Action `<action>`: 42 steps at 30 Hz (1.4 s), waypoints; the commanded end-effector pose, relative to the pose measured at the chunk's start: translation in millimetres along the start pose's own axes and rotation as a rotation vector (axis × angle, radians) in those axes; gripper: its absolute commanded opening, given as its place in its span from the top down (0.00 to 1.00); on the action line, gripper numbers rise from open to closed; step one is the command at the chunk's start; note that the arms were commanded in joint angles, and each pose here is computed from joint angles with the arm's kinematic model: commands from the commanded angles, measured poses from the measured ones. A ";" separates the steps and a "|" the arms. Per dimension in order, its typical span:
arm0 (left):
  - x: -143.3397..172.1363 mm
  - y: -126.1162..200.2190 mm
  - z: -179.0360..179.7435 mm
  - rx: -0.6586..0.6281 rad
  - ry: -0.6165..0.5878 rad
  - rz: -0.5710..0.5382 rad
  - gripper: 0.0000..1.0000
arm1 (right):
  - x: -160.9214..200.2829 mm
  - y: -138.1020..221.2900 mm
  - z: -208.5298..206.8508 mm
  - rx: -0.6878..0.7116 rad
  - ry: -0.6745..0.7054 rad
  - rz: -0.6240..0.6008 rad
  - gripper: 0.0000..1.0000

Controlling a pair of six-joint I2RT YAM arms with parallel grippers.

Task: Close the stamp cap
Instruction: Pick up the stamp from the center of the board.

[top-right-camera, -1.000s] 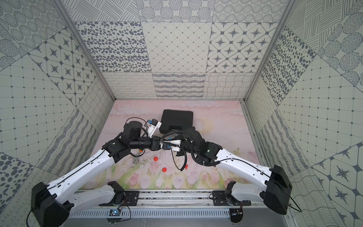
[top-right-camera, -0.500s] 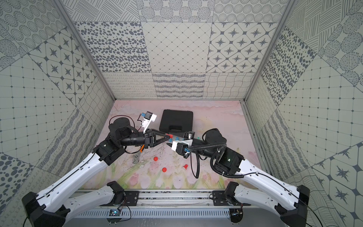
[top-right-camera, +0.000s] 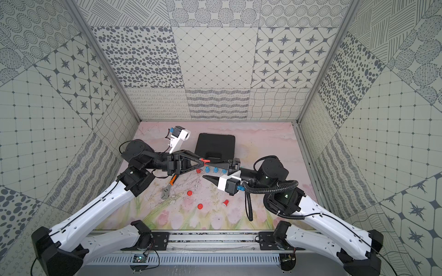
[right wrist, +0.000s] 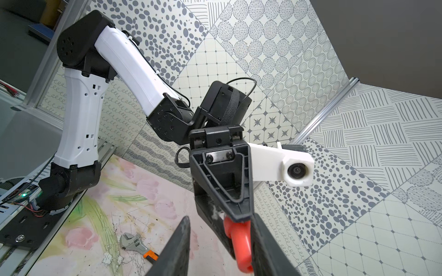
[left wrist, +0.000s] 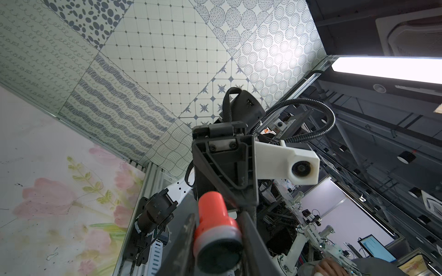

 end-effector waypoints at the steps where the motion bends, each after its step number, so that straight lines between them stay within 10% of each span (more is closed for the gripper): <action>1: -7.1 1.9 -21.6 0.121 -0.082 0.040 0.93 | -12.0 -3.5 -10.5 0.053 0.034 -0.046 0.59; 42: 0.7 3.5 -15.4 0.090 -0.070 0.073 0.84 | -15.3 -16.1 -12.4 0.071 0.051 -0.013 0.87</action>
Point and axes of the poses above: each gripper's point midway between its finger pads, its own y axis back along the fingers, its own z axis along the line the jaws close on, x = y × z, the point moved 10 cm from there along y, back along the fingers, and after that the axes turned 2 degrees about -y, right-handed, at the moved point
